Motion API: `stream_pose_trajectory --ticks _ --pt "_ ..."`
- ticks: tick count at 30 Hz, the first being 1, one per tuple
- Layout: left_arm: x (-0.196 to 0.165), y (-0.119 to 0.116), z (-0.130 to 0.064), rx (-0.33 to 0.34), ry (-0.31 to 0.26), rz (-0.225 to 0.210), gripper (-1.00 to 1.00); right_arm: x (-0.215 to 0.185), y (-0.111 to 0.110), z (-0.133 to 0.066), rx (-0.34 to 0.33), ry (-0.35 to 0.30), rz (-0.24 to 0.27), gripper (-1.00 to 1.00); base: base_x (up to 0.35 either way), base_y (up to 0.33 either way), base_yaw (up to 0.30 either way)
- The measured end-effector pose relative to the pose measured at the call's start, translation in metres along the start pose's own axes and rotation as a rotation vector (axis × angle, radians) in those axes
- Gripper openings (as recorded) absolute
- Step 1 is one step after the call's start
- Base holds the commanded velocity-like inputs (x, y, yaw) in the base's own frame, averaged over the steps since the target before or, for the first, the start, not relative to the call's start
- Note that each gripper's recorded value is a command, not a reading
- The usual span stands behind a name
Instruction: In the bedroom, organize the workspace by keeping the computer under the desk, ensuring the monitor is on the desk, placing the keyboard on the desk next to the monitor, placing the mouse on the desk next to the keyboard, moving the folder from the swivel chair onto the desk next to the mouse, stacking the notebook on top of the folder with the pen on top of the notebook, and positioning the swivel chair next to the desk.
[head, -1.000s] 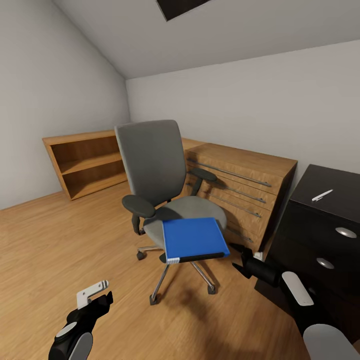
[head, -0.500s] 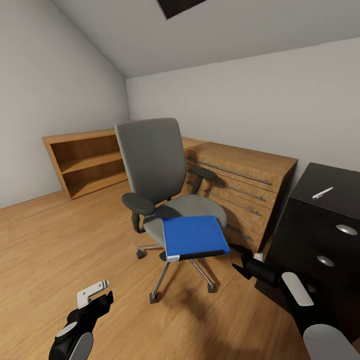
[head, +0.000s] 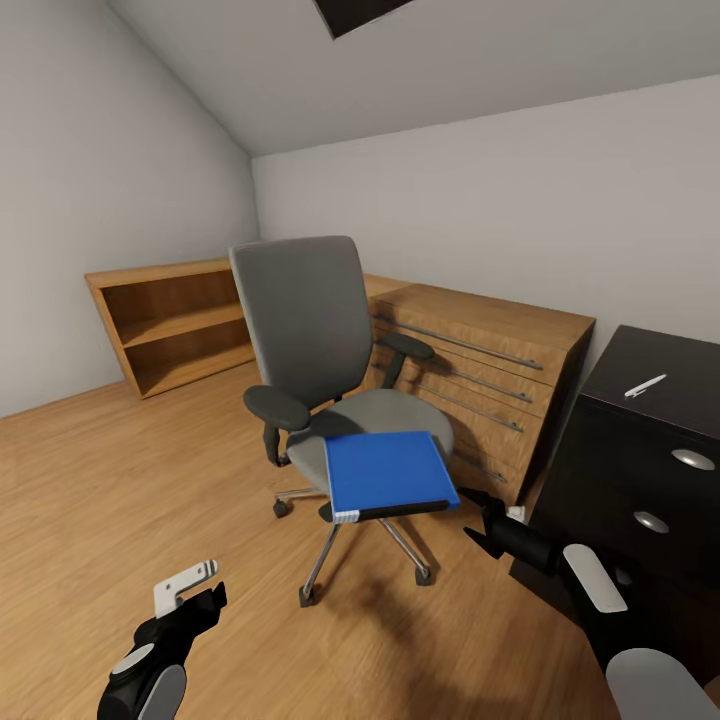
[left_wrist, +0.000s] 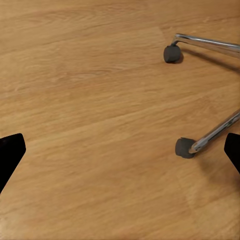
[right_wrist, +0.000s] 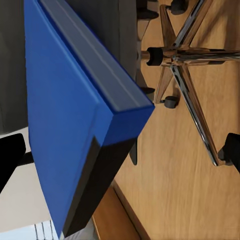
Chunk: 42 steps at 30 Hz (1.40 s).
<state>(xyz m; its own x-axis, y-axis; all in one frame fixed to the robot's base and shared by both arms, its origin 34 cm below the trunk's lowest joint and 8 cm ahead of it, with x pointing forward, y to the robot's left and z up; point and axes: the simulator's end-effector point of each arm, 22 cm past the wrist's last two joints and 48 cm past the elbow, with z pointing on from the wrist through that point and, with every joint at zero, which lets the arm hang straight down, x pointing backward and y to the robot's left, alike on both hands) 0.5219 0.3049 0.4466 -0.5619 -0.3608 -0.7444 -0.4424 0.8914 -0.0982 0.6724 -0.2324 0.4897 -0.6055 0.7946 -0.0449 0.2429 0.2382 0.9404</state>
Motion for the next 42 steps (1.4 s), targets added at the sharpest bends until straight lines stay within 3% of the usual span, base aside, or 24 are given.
stream_pose_trajectory --ticks 42 --pt "-0.0004 0.001 0.0003 -0.003 -0.002 0.005 1.0 0.0023 0.0009 0.0017 -0.003 0.002 0.002 1.0 0.063 0.005 0.0"
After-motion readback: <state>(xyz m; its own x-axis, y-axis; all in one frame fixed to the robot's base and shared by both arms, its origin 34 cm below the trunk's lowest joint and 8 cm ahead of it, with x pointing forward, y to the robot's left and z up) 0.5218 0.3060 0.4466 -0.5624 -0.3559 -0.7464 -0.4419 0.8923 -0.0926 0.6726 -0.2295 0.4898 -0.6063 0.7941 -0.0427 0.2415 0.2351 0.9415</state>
